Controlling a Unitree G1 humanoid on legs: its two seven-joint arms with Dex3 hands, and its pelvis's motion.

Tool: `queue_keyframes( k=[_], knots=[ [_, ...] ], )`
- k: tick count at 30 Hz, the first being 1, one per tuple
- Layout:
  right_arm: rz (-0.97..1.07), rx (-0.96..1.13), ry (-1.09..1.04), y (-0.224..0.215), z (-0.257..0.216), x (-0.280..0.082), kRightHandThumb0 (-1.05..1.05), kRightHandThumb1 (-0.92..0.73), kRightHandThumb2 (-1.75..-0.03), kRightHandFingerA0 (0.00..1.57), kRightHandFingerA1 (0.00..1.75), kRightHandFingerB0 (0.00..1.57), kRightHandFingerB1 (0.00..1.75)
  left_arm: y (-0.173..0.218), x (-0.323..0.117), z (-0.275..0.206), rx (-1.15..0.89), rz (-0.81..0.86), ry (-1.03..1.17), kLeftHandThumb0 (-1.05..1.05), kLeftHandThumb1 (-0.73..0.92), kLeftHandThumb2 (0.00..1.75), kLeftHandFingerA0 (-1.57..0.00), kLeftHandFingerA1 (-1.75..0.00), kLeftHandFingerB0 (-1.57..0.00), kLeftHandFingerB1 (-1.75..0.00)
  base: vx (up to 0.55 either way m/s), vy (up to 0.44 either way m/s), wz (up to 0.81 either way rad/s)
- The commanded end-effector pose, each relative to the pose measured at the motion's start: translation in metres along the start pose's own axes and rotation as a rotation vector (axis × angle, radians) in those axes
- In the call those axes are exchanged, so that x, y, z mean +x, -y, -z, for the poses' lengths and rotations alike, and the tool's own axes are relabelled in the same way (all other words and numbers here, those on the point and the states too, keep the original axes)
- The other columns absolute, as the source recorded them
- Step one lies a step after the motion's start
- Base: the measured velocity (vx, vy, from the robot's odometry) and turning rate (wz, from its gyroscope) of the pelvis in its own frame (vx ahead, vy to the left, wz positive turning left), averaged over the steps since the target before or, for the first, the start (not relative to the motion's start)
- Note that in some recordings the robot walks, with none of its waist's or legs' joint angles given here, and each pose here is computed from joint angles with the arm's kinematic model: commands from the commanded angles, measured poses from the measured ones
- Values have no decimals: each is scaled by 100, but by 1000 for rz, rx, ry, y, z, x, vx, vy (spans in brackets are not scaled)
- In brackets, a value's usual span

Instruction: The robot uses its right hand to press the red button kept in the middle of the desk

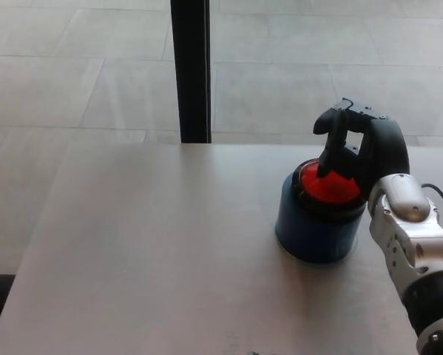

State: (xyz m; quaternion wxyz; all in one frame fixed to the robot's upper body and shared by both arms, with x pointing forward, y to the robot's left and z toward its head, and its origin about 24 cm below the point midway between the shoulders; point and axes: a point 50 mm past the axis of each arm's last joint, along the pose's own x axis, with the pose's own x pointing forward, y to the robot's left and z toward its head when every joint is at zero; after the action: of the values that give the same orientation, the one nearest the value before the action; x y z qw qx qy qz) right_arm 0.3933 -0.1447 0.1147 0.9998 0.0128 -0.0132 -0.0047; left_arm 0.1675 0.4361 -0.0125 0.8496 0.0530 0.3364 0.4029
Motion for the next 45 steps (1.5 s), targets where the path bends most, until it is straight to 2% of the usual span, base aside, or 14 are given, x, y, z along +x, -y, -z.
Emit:
queue_keyframes(
  k=[1, 14, 19, 20, 22, 24, 25, 26, 28, 30, 31, 37, 39, 45],
  knots=[
    [81, 28, -172, 10, 46, -15, -18, -55, -120, 96, 175, 77, 158, -4, 0, -4, 10, -21, 7, -60, 92, 115, -47, -98, -30, -82, 0, 0, 0],
    [24, 39, -118, -5, 40, -12, -20, -51, -123, 97, 175, 78, 160, -4, 0, -5, 6, -11, 10, -59, 92, 122, -43, -94, -21, -76, 0, 0, 0],
    [18, -44, -101, -1, 29, -7, -19, -51, -120, 94, 175, 77, 161, -4, 0, -4, -6, -17, 4, -61, 92, 113, -32, -123, -18, -95, 0, 0, 0],
    [22, -116, -97, 1, 26, -6, -20, -50, -120, 96, 175, 78, 161, -5, 0, -4, -4, -11, 9, -60, 92, 118, -45, -97, -27, -81, 0, 0, 0],
    [32, -221, -85, 8, 16, -2, -29, -46, -115, 123, 141, 103, 129, -6, 0, -4, -8, -7, 12, -61, 92, 123, -41, -93, -25, -79, 0, 0, 0],
    [58, -292, -54, 21, -1, 4, -21, -51, -110, 97, 175, 79, 158, -6, 0, -6, 9, -18, 14, -62, 92, 116, -31, -121, -21, -99, 0, 0, 0],
    [69, -326, -35, 26, -10, 6, -31, -51, -113, 123, 140, 100, 126, -7, 0, -5, 2, -17, 13, -62, 92, 124, -40, -92, -24, -78, 0, 0, 0],
    [81, -342, -22, 31, -18, 9, -22, -49, -114, 93, 175, 75, 163, -8, 0, -4, -9, -15, 15, -62, 92, 125, -38, -91, -21, -76, -23, -15, 6],
    [107, -373, 19, 46, -42, 14, -22, -49, -115, 94, 175, 74, 166, -9, 0, -3, -22, -19, 16, -62, 92, 124, -39, -91, -21, -76, 0, 0, 0],
    [137, -382, 31, 58, -62, 18, -31, -48, -114, 123, 140, 102, 129, -9, 0, -3, -49, -18, 12, -63, 92, 114, -26, -123, -12, -96, 0, 0, 0],
    [158, -335, 60, 65, -73, 19, -20, -48, -115, 93, 175, 76, 156, -9, 0, -3, -31, -17, 10, -65, 92, 122, -42, -95, -23, -78, 0, 0, 0],
    [227, -238, 157, 92, -116, 18, -28, -47, -115, 123, 142, 100, 128, -9, 0, 1, -25, -27, -1, -63, 92, 125, -35, -89, -16, -73, 0, 0, 0],
    [243, -236, 162, 98, -122, 16, -19, -48, -121, 96, 175, 83, 154, -10, -1, 3, -32, -27, -3, -63, 92, 114, -23, -117, -10, -88, 0, 0, 0],
    [365, -105, 247, 146, -143, -3, -17, -56, -119, 96, 175, 79, 138, -11, -1, 5, -23, -30, -17, -63, 92, 126, -36, -89, -17, -73, 0, 0, 0]
  ],
)
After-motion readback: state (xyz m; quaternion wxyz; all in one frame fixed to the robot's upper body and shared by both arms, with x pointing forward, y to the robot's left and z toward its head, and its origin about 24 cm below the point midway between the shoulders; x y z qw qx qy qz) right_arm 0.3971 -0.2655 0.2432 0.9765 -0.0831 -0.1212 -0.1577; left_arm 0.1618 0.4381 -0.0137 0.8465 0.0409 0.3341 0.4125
